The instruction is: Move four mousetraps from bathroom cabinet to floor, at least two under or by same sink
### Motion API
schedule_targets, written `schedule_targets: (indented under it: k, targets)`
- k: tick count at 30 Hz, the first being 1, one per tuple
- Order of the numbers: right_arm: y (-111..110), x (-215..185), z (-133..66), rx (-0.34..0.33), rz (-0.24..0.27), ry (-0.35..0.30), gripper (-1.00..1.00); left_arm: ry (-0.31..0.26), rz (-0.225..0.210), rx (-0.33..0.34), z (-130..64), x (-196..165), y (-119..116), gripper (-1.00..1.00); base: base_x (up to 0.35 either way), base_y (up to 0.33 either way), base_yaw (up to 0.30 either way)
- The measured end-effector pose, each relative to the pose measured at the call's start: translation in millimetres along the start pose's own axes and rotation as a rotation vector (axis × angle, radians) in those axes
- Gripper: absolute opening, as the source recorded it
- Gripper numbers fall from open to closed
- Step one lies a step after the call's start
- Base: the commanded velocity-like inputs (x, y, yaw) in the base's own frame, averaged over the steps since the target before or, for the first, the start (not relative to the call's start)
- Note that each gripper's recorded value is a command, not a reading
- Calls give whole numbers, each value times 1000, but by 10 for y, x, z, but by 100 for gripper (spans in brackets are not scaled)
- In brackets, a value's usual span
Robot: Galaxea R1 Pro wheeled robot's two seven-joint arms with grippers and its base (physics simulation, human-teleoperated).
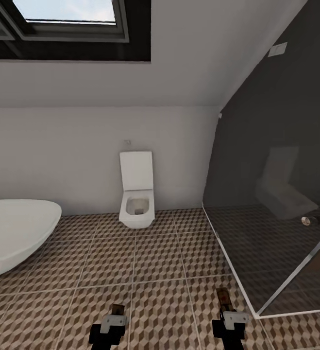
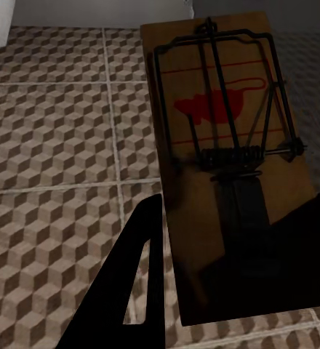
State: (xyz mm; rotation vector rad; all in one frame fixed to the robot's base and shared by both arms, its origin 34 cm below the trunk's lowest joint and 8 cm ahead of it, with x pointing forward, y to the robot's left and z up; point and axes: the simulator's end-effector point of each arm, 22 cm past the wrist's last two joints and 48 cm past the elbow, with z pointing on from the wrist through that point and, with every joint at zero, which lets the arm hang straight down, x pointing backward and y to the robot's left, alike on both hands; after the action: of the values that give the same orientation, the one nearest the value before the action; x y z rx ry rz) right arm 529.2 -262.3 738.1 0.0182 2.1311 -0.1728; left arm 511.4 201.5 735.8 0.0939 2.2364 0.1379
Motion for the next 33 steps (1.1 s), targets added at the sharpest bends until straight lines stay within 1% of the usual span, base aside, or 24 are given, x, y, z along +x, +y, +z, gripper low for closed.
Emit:
schedule_targets:
  k: [13,33]
  targets:
    - [0,0,0,0,0,0,-100,0,1,1,-1,1,-3,-100,0,0,161]
    - [-32,0,4,2,-6,-1,-100,-1,1,1,-1,-1,-4,-100,0,0,7]
